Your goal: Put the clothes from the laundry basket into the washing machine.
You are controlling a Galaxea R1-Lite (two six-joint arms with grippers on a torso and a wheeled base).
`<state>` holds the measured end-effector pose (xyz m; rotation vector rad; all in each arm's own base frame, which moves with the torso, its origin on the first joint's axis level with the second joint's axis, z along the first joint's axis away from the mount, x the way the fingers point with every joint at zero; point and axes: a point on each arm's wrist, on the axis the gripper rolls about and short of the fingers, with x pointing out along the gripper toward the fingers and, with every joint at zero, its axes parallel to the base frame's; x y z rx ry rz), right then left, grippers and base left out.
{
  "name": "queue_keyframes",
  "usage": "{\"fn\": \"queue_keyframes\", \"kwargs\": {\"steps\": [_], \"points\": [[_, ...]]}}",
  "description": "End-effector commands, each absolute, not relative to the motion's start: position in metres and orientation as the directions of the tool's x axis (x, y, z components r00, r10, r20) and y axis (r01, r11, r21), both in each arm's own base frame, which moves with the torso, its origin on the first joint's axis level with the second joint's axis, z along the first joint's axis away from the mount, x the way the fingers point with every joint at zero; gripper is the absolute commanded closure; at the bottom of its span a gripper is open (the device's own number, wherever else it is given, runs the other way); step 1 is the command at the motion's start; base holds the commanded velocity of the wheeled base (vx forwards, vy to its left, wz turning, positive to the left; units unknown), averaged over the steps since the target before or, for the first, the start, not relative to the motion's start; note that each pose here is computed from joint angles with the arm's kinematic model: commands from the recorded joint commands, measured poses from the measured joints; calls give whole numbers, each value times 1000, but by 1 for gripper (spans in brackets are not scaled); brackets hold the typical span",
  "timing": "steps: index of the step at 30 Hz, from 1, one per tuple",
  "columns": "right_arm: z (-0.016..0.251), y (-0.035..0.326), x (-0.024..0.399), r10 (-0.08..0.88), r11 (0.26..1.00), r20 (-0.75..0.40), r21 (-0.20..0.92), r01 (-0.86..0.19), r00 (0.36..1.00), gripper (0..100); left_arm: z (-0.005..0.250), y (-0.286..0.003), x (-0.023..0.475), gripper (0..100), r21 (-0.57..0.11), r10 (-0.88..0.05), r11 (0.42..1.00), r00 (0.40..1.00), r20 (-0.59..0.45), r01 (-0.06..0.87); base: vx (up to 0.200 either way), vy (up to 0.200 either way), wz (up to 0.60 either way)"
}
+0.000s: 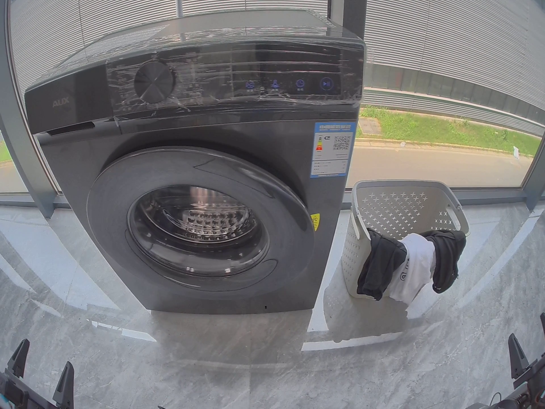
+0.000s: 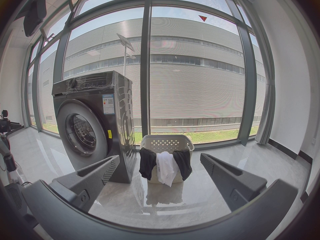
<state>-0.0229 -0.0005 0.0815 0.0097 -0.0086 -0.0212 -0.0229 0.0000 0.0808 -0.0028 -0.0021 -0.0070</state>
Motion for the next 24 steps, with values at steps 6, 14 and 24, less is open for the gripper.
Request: {"fn": "queue_keyframes", "kwargs": {"steps": [6,14,24], "points": [[76,0,-23,-21,1000,8,9,21,1000,0,76,0,-23,0,-2,-8,1000,1000,2,8,0,167,0],[76,0,-23,-21,1000,8,9,21,1000,0,76,0,-23,0,-3,-8,1000,1000,2,8,0,0,0],[76,0,-23,-21,1000,8,9,21,1000,0,76,0,-23,0,-5,-6,1000,1000,3,6,0,0,0]]}}
